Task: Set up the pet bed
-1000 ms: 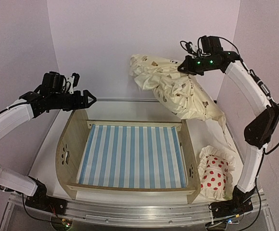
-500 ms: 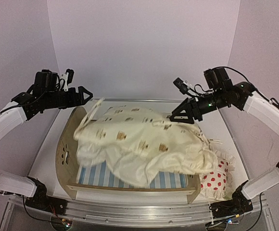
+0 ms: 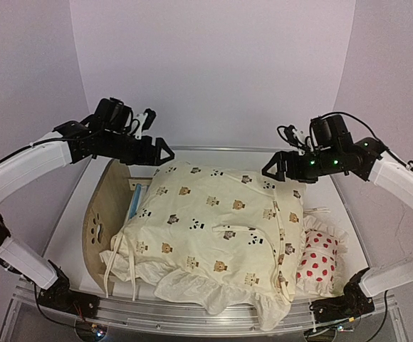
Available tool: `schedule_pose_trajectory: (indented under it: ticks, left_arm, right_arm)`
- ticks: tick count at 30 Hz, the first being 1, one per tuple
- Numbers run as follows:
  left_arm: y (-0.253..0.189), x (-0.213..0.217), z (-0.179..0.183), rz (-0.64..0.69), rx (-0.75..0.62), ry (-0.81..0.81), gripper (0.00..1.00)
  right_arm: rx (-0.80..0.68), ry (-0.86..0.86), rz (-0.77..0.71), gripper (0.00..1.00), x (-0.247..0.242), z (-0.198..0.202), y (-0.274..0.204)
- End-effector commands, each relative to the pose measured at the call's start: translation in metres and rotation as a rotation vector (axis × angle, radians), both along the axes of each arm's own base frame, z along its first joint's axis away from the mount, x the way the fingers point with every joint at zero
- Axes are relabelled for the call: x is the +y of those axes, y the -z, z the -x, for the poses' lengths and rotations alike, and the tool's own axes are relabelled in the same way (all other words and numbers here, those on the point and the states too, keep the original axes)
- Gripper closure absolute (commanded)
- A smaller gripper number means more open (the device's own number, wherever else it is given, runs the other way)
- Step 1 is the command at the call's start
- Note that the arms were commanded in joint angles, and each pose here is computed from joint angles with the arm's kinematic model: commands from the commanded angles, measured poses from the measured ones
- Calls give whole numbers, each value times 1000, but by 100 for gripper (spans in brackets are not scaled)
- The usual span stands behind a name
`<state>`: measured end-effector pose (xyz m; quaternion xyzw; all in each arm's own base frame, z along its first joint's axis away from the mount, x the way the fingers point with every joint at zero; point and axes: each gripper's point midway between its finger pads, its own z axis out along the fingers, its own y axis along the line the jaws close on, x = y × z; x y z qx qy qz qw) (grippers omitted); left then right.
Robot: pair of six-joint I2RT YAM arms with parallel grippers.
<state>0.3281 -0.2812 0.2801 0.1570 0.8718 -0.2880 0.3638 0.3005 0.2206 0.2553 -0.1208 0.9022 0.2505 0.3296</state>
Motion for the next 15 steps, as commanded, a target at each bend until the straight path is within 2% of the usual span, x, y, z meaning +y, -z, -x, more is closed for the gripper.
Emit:
schedule_pose_trajectory:
  ticks: [1, 8, 15]
  left_arm:
    - [14, 0, 4, -122, 36, -28, 13]
    - [68, 11, 6, -265, 141, -93, 11]
    - [88, 12, 15, -269, 183, -80, 11]
  right_arm:
    - [216, 64, -112, 2, 3, 27, 19]
    - [200, 211, -27, 2, -38, 44, 30]
    - [252, 260, 14, 2, -59, 68, 44]
